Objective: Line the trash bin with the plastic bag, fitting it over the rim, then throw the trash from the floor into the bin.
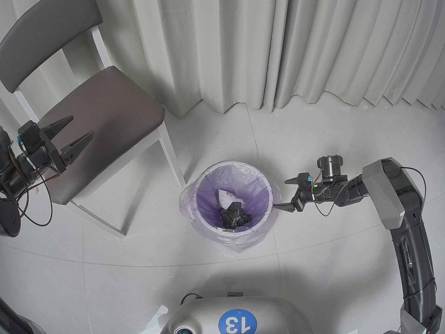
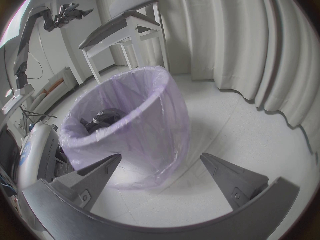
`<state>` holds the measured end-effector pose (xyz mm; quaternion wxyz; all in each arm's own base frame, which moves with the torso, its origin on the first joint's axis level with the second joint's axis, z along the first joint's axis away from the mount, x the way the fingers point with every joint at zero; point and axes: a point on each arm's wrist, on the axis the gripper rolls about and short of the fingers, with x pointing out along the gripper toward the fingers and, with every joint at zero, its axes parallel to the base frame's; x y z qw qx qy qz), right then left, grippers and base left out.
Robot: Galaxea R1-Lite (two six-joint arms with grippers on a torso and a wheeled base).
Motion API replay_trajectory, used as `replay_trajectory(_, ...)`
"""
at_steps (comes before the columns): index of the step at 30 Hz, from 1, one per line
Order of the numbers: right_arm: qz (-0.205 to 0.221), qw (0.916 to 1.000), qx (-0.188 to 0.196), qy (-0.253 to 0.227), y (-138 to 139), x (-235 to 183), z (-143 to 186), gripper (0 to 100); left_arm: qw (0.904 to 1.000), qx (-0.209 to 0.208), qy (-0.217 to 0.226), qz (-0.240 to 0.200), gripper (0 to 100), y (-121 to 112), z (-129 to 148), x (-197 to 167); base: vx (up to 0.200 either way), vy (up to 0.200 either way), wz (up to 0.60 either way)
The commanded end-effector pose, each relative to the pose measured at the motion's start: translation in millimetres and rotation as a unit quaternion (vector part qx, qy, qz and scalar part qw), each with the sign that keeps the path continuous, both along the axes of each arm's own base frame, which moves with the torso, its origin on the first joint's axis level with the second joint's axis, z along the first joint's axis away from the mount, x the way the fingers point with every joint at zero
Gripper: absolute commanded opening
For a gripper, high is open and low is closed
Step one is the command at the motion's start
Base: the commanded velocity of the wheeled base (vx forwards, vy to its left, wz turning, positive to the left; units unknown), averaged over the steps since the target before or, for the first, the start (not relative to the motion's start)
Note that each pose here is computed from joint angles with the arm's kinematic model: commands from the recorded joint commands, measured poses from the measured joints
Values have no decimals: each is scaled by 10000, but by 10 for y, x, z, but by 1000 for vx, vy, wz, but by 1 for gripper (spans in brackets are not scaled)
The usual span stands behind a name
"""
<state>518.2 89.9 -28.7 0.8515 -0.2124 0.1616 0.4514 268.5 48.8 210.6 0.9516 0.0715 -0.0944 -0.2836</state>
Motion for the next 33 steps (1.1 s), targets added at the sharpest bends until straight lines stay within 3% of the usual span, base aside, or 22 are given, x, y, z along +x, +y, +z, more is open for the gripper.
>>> replay_trajectory(1,303,9991,21,291,250,37,-173,100,9999,-19,126,21,100,17,-93,29,0,0,0)
replay_trajectory(2,341,9985,17,431,264,16,-192,100,9999,-22,115,20,100,17,-97,27,0,0,0)
replay_trajectory(3,366,9981,22,486,271,7,-200,0,9999,-24,105,27,100,20,-102,25,0,0,0)
replay_trajectory(15,170,9968,102,778,125,16,-380,0,9999,-31,83,63,100,45,-224,51,0,0,0)
replay_trajectory(21,-77,9937,134,1112,-41,3,-702,0,9999,-27,86,57,100,36,-298,36,0,0,0)
replay_trajectory(31,-181,9940,459,973,103,36,-778,0,10000,-19,82,35,100,30,-341,47,0,0,0)
replay_trajectory(33,-217,9934,700,887,214,51,-780,0,9999,-24,148,21,100,20,-377,40,0,0,0)
